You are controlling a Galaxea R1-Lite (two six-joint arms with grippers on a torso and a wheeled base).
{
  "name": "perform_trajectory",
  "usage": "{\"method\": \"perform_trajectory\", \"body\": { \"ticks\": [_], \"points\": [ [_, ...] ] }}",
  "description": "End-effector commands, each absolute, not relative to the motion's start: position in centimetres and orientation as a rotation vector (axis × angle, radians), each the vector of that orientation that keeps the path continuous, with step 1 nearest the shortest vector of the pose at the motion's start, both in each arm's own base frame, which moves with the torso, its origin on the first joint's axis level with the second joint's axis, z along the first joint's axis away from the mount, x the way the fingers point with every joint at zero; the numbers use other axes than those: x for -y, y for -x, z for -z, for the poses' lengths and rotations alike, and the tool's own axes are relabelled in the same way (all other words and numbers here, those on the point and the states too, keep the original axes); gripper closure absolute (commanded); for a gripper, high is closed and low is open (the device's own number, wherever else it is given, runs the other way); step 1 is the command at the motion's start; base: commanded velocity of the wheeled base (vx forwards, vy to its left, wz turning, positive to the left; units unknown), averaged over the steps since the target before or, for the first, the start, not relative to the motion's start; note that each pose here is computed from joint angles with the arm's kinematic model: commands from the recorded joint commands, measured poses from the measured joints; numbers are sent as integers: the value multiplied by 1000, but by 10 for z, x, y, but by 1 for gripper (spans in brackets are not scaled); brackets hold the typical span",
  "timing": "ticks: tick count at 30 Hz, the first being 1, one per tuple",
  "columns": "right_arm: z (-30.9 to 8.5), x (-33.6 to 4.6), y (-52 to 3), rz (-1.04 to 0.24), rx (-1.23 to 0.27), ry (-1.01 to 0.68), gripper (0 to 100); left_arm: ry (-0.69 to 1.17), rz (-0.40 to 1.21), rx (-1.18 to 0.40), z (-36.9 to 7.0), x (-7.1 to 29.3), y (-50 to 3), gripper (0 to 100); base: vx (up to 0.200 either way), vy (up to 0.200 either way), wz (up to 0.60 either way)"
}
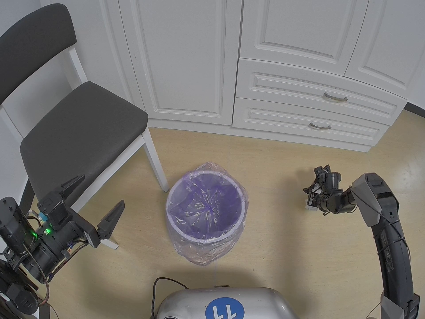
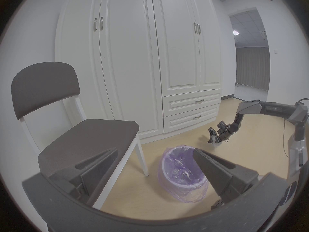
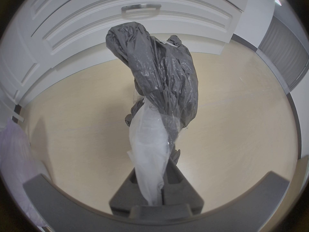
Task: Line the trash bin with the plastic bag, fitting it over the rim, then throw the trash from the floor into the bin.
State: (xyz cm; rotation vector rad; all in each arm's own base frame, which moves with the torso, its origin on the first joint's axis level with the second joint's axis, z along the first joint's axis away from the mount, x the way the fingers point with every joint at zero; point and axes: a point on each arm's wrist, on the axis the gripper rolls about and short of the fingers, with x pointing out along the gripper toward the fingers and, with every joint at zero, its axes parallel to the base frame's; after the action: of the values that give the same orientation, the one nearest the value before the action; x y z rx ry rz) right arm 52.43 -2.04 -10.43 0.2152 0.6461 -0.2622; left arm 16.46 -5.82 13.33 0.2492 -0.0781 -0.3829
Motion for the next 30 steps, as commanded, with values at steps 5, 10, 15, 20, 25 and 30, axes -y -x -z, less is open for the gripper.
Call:
{"method": "perform_trajectory", "body": {
  "ticks": [5, 10, 15, 20, 25, 30],
  "points": [
    [19, -18, -495, 165, -632, -117, 100, -252, 385, 59, -130, 57, -162, 0, 0, 0, 0],
    [-34, -53, -464, 75, -529, -98, 100, -253, 385, 58, -129, 57, -162, 0, 0, 0, 0],
    [-67, -87, -428, -17, -461, -60, 100, -253, 385, 61, -130, 57, -162, 0, 0, 0, 0],
    [-102, -132, -370, -171, -318, 8, 100, -252, 380, 71, -132, 56, -161, 0, 0, 0, 0],
    [-114, -153, -339, -206, -236, 57, 100, -252, 384, 78, -133, 57, -160, 0, 0, 0, 0],
    [-116, -191, -291, -228, -108, 111, 100, -288, 381, 85, -133, 57, -160, 0, 0, 0, 0]
  ]
}}
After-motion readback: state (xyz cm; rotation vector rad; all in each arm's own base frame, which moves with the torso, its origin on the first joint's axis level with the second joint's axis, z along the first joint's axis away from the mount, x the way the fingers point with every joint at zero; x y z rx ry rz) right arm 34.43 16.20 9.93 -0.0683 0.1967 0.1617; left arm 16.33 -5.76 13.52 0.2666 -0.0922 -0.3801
